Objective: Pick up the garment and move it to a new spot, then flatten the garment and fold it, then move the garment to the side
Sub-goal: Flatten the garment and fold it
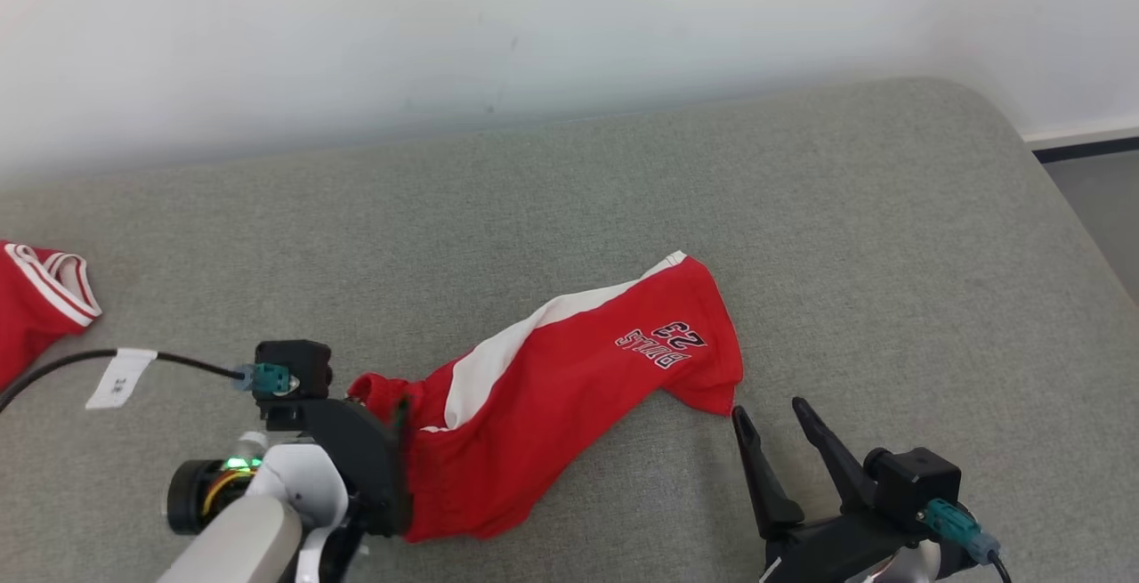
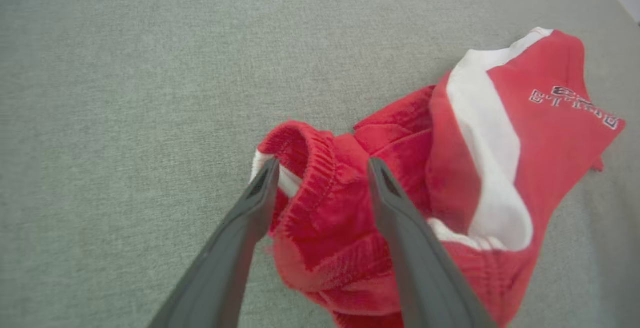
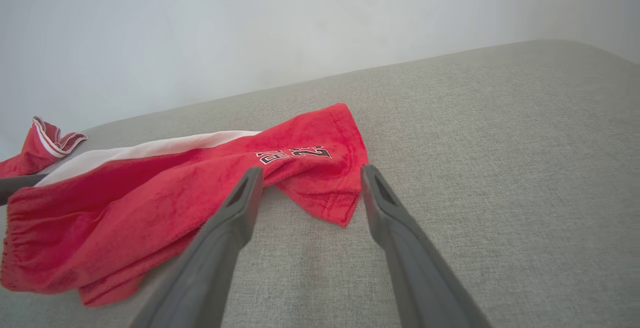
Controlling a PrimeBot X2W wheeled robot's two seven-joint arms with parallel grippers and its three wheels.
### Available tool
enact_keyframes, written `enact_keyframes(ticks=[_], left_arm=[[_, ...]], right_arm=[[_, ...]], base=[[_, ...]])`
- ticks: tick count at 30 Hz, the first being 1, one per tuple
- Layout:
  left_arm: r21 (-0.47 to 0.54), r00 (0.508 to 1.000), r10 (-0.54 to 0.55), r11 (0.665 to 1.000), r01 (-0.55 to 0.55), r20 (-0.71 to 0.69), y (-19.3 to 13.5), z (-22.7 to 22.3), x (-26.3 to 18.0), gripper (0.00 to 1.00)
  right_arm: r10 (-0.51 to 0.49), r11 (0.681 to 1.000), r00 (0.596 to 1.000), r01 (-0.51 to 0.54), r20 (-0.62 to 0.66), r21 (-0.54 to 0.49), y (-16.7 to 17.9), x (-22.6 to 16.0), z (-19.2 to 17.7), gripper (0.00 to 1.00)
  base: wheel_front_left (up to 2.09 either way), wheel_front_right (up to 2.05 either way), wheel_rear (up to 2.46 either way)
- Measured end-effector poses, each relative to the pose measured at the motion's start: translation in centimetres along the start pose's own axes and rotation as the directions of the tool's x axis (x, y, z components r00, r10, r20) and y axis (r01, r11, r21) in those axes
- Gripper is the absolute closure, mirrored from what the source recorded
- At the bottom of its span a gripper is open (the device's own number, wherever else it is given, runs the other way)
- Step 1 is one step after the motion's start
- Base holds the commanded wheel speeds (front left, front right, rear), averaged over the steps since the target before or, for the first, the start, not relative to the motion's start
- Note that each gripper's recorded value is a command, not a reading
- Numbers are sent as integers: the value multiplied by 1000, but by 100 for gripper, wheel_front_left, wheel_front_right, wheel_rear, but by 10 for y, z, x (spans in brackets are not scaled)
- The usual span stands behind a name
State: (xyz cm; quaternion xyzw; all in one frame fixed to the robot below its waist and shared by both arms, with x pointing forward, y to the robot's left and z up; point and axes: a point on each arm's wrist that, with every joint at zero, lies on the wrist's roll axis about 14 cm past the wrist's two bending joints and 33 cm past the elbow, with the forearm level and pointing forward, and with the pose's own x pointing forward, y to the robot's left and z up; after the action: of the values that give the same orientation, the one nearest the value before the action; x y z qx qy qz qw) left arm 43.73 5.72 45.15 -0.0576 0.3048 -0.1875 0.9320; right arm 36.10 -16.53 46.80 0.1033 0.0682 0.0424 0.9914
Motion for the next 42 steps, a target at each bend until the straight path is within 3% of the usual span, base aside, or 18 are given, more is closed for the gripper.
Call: enact_keyframes(ticks=[2,3,6,10,13,16,20,23,24,25,32,38,42], left_arm=[[26,999,39,999,-38,-28,11,-3,5,90],[31,998,47,998,-46,-51,14,-7,7,100],[16,1000,13,1000,-12,-20,5,-1,13,100],[-58,988,-34,997,43,147,-4,37,14,100],[-140,938,-53,984,107,341,-9,83,5,100],[-144,868,-64,977,154,493,-9,121,-9,100],[-188,783,-53,959,213,620,-9,152,-25,100],[-264,775,-10,937,227,632,-1,153,-25,100],[-282,790,19,939,197,613,7,148,-22,19],[-288,813,45,945,153,580,15,138,-17,0],[-271,883,192,960,-77,429,61,85,-1,0],[-295,938,68,955,38,341,39,65,1,0],[-281,976,12,958,51,218,29,45,1,0]], right_arm=[[-9,1000,1000,9,1,0,-3,0,0,0],[-12,1000,1000,12,2,0,-4,1,0,0],[-20,1000,1000,20,2,0,-7,2,1,0],[-29,1000,1000,29,1,2,-10,2,-1,0],[-25,1000,1000,25,0,2,-9,4,-1,0],[-14,1000,1000,14,-1,2,-6,6,-2,0],[2,1000,1000,-2,0,1,-1,8,-2,0],[11,1000,1000,-11,1,1,2,8,-1,0],[13,1000,1000,-13,1,1,3,8,-1,0],[17,1000,1000,-17,1,1,4,8,-1,0],[15,1000,1000,-15,2,7,4,8,-1,0],[5,1000,1000,-5,11,4,0,8,2,0],[22,1000,1000,-22,8,0,5,10,2,0]], base=[[0,0,0],[0,0,0],[0,0,0],[0,0,0],[0,0,0],[0,0,0],[0,0,0],[0,0,0],[0,0,0],[0,0,0],[0,0,0],[0,0,0],[0,0,0]])
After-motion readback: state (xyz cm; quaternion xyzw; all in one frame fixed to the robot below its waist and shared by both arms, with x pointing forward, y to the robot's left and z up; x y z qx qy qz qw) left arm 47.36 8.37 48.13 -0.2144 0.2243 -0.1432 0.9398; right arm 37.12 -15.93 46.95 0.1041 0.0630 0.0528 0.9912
